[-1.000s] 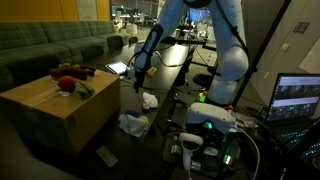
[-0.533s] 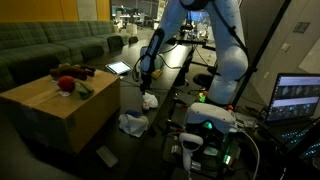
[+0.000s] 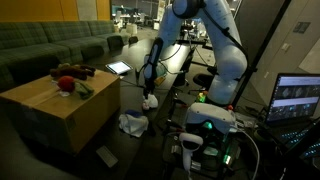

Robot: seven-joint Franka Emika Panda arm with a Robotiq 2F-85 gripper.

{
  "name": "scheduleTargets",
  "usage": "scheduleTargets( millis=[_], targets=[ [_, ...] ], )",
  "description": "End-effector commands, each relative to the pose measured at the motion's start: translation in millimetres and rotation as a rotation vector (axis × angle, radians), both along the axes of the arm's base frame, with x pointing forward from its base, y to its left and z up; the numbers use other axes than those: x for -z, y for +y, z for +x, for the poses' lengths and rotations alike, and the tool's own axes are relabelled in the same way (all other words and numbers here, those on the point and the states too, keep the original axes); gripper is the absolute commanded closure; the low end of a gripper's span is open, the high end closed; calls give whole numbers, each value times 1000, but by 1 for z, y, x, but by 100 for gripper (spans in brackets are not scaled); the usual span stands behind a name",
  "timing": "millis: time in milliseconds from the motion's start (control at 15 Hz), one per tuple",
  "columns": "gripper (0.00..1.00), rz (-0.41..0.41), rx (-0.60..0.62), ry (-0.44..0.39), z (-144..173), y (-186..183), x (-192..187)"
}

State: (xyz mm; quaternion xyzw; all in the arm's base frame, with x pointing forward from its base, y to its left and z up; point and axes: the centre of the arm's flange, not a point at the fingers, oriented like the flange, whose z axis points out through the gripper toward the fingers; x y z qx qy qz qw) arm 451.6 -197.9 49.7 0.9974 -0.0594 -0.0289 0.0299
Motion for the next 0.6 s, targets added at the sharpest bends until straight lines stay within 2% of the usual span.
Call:
scheduleTargets(
  millis=[0, 533],
  targets=[
    [0, -20, 40, -51, 10, -18, 26],
    [0, -27, 88, -53, 23, -48, 62]
  ],
)
